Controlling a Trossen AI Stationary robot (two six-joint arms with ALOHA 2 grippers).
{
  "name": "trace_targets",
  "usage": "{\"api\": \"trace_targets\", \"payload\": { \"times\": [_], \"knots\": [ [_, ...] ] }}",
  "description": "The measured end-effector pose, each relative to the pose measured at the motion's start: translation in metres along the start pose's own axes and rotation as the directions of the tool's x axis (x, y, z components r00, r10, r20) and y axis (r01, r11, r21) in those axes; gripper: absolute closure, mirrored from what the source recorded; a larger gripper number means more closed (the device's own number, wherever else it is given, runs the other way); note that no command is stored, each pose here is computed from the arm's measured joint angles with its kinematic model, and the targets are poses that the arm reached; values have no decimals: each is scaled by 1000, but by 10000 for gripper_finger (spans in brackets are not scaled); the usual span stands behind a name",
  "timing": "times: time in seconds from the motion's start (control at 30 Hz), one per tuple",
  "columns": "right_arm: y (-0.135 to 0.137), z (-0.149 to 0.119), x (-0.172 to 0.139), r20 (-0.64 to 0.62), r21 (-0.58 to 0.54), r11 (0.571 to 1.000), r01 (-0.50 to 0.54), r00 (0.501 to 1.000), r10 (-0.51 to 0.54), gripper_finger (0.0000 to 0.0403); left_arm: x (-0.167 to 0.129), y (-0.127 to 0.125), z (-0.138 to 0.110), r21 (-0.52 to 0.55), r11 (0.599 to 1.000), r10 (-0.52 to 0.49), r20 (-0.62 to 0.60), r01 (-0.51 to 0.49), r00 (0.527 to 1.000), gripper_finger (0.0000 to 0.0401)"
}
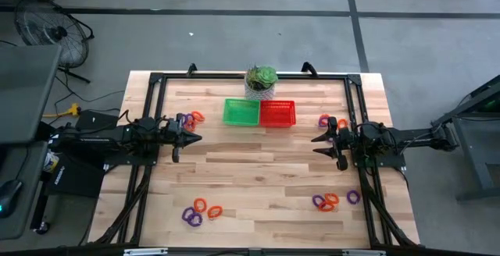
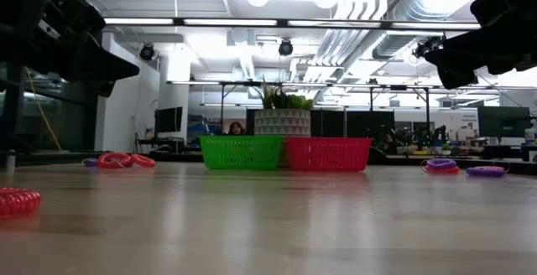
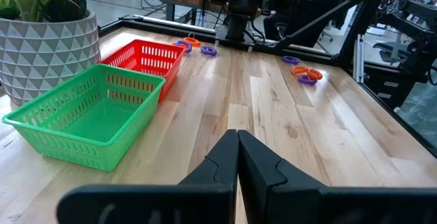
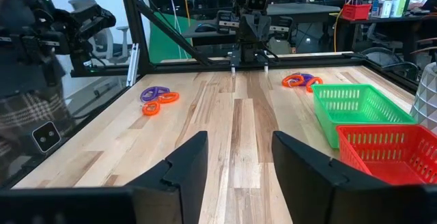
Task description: Sort spring keychains
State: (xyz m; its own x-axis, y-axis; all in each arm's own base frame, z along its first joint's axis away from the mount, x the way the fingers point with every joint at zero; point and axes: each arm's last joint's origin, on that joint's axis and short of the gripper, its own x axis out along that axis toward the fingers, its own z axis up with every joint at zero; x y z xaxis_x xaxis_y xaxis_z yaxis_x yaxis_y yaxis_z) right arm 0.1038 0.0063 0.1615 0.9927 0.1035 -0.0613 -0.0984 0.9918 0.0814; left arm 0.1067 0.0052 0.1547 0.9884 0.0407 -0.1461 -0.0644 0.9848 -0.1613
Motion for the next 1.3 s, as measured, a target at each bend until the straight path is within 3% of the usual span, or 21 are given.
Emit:
{"api": "trace_targets", "payload": {
  "times": [1.3],
  "knots": [
    [0,0,0,0,0,1000,0,1000,0,247,0,0,0,0,1000,0,0,0,1000,400]
  ]
}}
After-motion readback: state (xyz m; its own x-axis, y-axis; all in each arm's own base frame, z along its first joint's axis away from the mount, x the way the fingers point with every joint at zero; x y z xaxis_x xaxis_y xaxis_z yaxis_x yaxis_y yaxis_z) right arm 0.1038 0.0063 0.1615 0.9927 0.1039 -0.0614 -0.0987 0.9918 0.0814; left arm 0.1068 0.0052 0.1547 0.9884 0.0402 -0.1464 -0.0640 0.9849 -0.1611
